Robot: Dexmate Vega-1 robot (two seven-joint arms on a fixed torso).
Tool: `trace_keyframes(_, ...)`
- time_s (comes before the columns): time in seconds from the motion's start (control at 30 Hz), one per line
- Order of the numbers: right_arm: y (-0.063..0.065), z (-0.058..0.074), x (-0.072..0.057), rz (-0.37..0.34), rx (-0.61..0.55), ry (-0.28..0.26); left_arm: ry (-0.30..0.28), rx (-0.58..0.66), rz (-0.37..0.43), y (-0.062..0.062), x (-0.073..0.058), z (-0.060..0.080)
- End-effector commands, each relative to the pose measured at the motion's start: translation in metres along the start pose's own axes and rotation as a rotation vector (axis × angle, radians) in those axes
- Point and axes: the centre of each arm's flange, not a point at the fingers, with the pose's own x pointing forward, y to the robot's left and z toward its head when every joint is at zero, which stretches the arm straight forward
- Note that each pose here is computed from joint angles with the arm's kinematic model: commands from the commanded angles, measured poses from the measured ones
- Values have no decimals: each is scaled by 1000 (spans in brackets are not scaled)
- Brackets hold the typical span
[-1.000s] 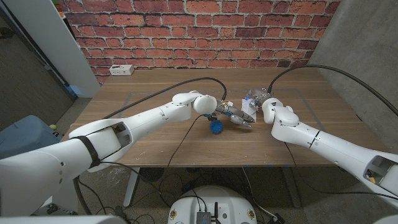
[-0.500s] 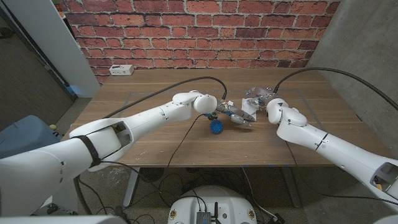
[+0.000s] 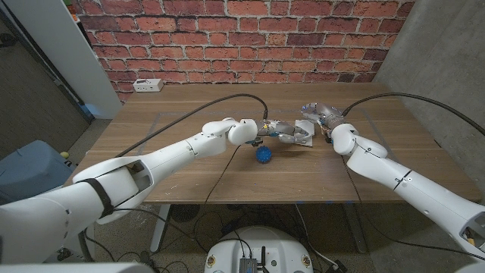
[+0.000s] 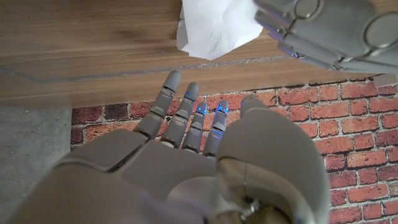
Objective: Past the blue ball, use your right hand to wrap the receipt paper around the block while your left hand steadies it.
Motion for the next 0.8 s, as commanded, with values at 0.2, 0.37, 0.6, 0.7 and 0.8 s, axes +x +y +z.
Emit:
trace_keyframes(0.2, -8, -16, -6, -103, 223, -35, -3, -98, 231, 5, -25, -5)
trace_keyframes(0.37, -9, -19, -6, -115, 273, -49, 7, -163, 280, 7, -31, -12)
trace_keyframes(0.6, -10, -22, -6, -134, 364, -61, 30, -246, 344, 10, -42, -21)
trace_keyframes(0.7, -9, -23, -6, -145, 397, -70, 43, -292, 368, 10, -47, -26)
trace_keyframes(0.8, -9, -25, -6, -149, 439, -84, 54, -346, 399, 10, -53, -31)
